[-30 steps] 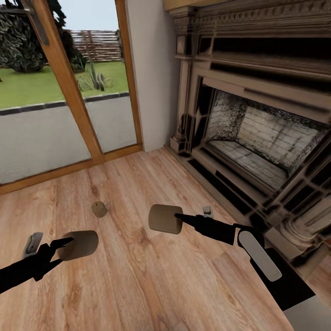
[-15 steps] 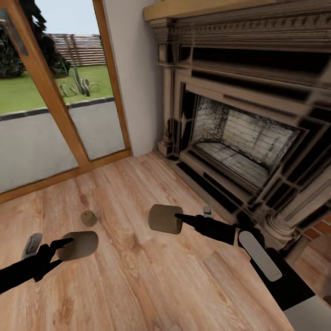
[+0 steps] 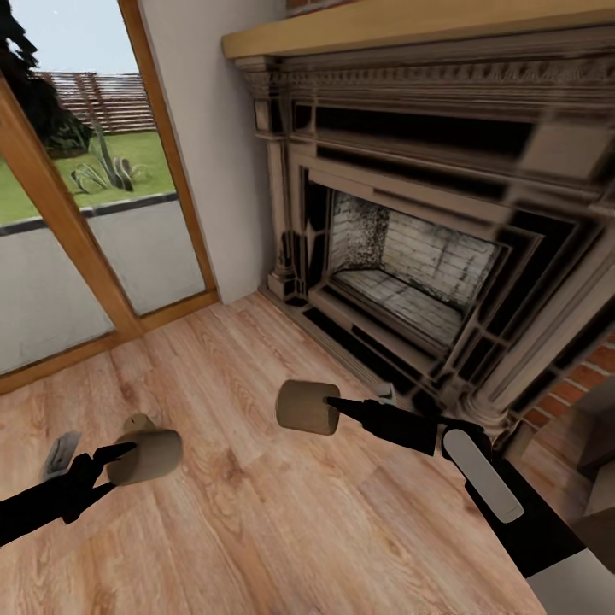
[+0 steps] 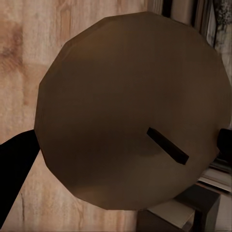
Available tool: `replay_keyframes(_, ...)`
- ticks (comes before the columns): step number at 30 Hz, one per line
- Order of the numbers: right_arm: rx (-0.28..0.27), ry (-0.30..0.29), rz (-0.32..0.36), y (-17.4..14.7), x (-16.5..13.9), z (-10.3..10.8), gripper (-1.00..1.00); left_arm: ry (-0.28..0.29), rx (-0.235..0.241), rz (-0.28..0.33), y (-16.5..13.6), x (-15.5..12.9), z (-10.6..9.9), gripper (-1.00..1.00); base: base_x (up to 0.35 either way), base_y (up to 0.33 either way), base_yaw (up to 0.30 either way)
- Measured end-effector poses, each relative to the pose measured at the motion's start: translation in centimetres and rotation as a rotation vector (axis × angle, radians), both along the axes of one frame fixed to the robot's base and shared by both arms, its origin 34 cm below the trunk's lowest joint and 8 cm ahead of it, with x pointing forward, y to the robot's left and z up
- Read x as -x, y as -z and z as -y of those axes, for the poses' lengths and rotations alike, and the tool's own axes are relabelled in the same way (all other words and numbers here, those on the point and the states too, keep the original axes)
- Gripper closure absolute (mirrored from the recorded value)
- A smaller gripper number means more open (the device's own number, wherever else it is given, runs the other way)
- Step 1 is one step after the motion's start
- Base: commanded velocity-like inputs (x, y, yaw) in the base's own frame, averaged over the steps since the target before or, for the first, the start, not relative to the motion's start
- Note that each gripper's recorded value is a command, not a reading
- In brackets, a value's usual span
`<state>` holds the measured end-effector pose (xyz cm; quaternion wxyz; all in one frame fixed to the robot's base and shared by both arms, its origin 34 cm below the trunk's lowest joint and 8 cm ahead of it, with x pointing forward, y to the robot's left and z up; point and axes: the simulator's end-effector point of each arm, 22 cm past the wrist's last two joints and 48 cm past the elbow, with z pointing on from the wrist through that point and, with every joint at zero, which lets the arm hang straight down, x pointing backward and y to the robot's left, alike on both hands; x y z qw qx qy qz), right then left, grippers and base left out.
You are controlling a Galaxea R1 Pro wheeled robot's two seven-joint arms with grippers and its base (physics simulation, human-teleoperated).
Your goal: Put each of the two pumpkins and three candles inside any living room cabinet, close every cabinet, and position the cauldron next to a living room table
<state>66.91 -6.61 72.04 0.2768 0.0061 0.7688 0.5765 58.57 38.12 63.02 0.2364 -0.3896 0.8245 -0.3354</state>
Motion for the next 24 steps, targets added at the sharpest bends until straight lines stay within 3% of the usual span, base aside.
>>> replay_keyframes(24, -0.002, 0.03, 0.054, -6.5, -1.3, 0.3, 1.0, -0.003, 0.003, 0.022, -5.7, -0.7, 0.0, 1.0, 0.0, 0.0, -0.219)
